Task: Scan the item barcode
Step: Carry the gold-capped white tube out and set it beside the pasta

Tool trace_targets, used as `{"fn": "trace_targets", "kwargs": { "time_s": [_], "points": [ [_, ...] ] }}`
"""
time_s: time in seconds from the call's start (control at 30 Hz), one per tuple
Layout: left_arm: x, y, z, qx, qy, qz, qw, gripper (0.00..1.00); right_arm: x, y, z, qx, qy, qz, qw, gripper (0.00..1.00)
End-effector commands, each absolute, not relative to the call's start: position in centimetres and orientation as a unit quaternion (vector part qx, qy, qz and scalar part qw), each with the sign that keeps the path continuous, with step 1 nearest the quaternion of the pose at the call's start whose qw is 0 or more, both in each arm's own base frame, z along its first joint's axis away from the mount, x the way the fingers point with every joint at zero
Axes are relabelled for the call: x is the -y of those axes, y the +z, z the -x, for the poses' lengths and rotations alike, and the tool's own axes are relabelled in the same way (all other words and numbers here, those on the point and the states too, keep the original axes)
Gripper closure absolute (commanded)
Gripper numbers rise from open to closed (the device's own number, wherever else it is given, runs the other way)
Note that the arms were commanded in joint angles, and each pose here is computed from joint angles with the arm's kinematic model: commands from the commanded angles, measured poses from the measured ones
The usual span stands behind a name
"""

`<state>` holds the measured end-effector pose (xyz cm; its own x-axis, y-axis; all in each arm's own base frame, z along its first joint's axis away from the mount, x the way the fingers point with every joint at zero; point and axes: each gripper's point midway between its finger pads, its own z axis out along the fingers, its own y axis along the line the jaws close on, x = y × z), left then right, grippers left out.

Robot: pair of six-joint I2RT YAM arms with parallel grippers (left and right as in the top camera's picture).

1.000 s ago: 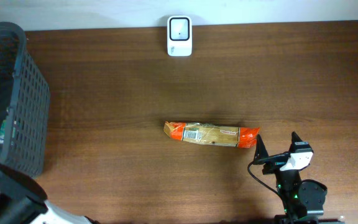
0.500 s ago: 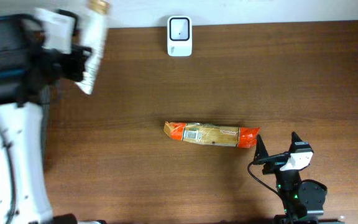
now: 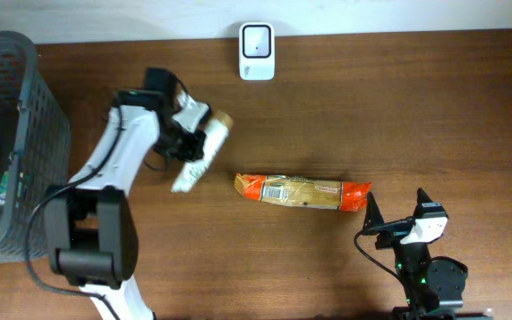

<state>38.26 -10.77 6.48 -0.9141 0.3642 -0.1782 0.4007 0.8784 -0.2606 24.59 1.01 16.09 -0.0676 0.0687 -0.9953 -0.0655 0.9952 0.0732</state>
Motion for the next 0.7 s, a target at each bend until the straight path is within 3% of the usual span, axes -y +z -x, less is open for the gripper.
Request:
{"fn": "trace_targets", "kwargs": {
  "time_s": [0.0, 0.03, 0.1, 0.2, 0.33, 0.4, 0.67],
  "points": [
    [13.1, 5.1, -37.2, -0.96, -0.173, -0.212, 0.052, 1.0, -0.9, 15.3, -24.7, -0.739, 0.047, -0.002, 0.672, 0.01],
    [13.6, 5.0, -37.2, -0.959, -0.174, -0.218, 0.056, 0.97, -0.9, 14.6, -24.8, -0.749, 0.048, -0.003, 0.661, 0.01],
    [14.2, 5.1, -37.6, -0.956, -0.174, -0.226, 0.066, 0.7, -0.9, 13.8, -24.9, -0.76, 0.048, -0.004, 0.648, 0.01],
    [14.5, 5.2, -38.0, -0.954, -0.174, -0.23, 0.077, 0.53, -0.9, 12.9, -25.0, -0.773, 0.048, -0.006, 0.632, 0.01],
    [14.7, 5.3, -38.5, -0.953, -0.174, -0.233, 0.087, 0.47, -0.9, 11.7, -25.0, -0.789, 0.049, -0.007, 0.612, 0.01],
    [14.7, 5.3, -38.6, -0.953, -0.174, -0.233, 0.089, 0.38, -0.9, 11.2, -25.0, -0.796, 0.049, -0.008, 0.604, 0.01],
    [14.8, 5.4, -39.3, -0.951, -0.173, -0.235, 0.104, 0.32, -0.9, 10.4, -25.0, -0.807, 0.049, -0.009, 0.589, 0.01]
  ]
}}
